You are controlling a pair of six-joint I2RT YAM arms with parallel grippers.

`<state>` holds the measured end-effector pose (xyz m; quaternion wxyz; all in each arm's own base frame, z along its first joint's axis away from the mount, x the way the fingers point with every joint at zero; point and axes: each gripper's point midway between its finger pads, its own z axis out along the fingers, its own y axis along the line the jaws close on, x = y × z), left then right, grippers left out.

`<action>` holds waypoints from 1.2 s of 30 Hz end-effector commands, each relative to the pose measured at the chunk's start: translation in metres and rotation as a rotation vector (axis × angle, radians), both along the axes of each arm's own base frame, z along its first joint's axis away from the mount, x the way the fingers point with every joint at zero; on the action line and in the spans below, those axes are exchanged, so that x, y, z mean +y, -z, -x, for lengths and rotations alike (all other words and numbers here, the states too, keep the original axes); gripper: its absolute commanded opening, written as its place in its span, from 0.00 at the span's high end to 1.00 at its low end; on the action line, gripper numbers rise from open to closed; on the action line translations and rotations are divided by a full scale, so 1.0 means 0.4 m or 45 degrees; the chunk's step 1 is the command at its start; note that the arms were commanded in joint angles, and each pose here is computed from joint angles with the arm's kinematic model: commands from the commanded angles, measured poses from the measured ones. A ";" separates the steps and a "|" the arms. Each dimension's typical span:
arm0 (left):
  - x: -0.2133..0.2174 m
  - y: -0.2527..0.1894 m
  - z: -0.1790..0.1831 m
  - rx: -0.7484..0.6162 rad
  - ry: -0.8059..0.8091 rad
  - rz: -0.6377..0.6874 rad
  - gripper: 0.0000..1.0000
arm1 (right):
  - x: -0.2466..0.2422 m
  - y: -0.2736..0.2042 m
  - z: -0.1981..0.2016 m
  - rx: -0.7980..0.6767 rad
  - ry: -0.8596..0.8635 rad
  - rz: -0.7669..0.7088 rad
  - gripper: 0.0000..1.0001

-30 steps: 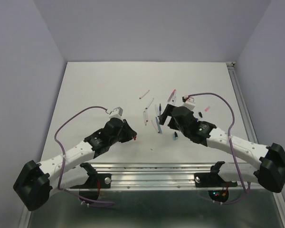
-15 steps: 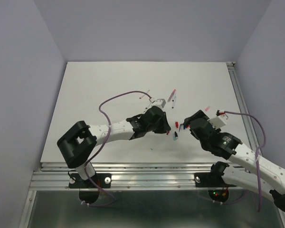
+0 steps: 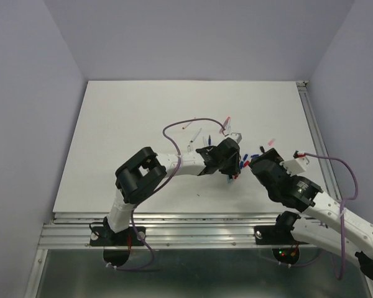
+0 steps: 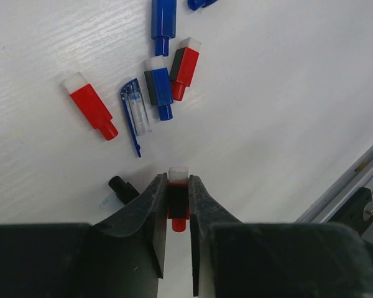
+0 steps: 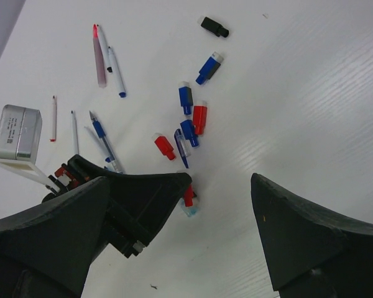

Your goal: Open the pen caps

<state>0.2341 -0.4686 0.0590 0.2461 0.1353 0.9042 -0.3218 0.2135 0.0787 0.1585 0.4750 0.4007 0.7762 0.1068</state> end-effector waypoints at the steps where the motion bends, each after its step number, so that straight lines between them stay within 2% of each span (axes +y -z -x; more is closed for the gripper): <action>1: -0.023 -0.028 -0.012 -0.035 0.015 -0.009 0.84 | -0.037 0.000 0.005 -0.053 0.064 0.008 0.00; 9: -0.035 -0.042 -0.006 -0.041 0.026 -0.003 0.80 | -0.037 -0.015 0.011 -0.118 0.024 -0.048 0.00; 10: -0.037 -0.048 -0.002 -0.047 0.035 0.000 0.70 | -0.035 -0.016 0.011 -0.121 0.020 -0.054 0.00; 13: -0.031 -0.080 0.008 -0.086 0.037 -0.009 0.54 | -0.032 -0.019 0.011 -0.121 0.006 -0.057 0.00; 18: -0.004 -0.145 0.009 -0.135 0.006 0.006 0.48 | -0.026 -0.019 0.013 -0.109 -0.008 -0.061 0.00; 22: 0.049 -0.168 0.027 -0.158 -0.016 -0.003 0.38 | -0.017 -0.016 0.012 -0.104 -0.027 -0.068 0.00; 24: 0.077 -0.218 0.035 -0.188 -0.034 0.035 0.33 | -0.011 -0.014 0.012 -0.098 -0.041 -0.070 0.00; 27: 0.154 -0.235 0.056 -0.220 -0.085 0.029 0.24 | -0.003 -0.008 0.011 -0.085 -0.064 -0.061 0.00; 29: 0.196 -0.260 0.054 -0.252 -0.141 0.039 0.14 | -0.002 -0.003 0.010 -0.082 -0.078 -0.039 0.00; 30: 0.237 -0.301 0.045 -0.296 -0.222 0.050 0.07 | -0.001 -0.005 0.008 -0.085 -0.078 -0.039 0.00; 32: 0.307 -0.299 0.039 -0.331 -0.318 -0.002 0.01 | -0.001 -0.004 0.007 -0.078 -0.078 -0.024 0.00; 35: 0.506 -0.334 -0.015 -0.393 -0.715 -0.063 0.01 | 0.003 -0.004 0.004 -0.064 -0.107 0.018 0.00; 36: 0.538 -0.331 -0.010 -0.410 -0.740 -0.090 0.01 | 0.007 -0.003 0.002 -0.064 -0.108 0.015 0.00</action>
